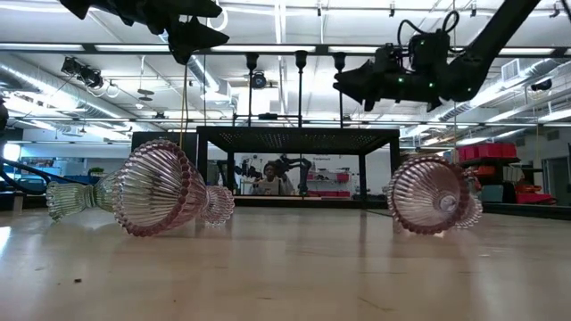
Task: Pick & Place candle stick holders
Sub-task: Put the green glass candle holder on the shelf
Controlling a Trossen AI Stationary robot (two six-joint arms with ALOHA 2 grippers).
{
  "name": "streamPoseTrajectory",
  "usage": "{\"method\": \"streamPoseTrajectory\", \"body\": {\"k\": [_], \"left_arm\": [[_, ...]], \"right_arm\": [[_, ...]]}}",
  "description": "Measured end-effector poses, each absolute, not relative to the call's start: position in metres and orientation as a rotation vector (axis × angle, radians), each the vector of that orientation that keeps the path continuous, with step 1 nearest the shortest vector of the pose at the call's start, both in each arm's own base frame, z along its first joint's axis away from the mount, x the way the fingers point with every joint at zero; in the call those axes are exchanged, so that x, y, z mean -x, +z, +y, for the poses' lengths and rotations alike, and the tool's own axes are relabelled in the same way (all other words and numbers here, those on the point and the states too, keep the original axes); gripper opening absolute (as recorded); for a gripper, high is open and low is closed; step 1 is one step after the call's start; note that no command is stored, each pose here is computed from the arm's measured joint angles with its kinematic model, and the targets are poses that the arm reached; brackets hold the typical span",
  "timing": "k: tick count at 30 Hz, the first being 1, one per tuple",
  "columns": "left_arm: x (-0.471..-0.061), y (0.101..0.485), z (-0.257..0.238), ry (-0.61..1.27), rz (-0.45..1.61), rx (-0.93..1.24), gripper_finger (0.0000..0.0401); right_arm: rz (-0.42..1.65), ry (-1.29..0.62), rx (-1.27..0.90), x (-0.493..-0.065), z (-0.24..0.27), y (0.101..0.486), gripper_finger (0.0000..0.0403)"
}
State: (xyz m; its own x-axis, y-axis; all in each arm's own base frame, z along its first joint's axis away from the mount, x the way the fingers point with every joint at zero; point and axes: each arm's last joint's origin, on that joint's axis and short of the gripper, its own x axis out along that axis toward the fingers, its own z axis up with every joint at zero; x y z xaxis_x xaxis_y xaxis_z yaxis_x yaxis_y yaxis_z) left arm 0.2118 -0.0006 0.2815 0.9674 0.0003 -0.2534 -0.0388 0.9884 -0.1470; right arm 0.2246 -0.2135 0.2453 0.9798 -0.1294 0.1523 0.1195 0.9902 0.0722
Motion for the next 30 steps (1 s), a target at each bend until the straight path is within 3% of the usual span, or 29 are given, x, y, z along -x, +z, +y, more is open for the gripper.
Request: {"method": "streamPoseTrajectory", "body": {"k": [17,30], "left_arm": [[-0.212,0.281,-0.001,0.019,0.256,0.152,0.0248],[-0.211,0.278,-0.001,0.018,0.294,0.215,0.0248]], "right_arm": [[0.084,-0.186,-0.133,-0.174,-0.170,0.288,0.0172],[0.307,-0.014,-0.333,-0.145,-0.091,0.295,0.0169]]}}
